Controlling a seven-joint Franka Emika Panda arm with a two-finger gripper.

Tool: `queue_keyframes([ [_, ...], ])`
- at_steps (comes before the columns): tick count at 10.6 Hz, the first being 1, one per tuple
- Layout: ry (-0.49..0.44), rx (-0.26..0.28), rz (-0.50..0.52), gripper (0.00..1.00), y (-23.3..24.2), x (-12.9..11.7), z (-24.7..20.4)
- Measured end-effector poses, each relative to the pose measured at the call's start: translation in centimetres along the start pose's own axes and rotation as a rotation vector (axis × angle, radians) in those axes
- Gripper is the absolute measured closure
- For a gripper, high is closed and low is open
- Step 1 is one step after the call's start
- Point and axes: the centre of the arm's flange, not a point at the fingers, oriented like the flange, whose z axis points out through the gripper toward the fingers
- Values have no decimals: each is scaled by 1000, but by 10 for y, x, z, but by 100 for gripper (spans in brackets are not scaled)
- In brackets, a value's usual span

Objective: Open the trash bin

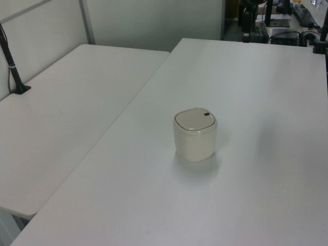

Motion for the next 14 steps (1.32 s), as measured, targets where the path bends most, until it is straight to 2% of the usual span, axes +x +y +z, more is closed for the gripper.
queue_keyframes([
  [10, -14, 1, 21, 0, 15, -4, -1],
  [11, -14, 1, 21, 5, 15, -4, -1],
  [14, -14, 1, 21, 54, 15, -4, -1],
])
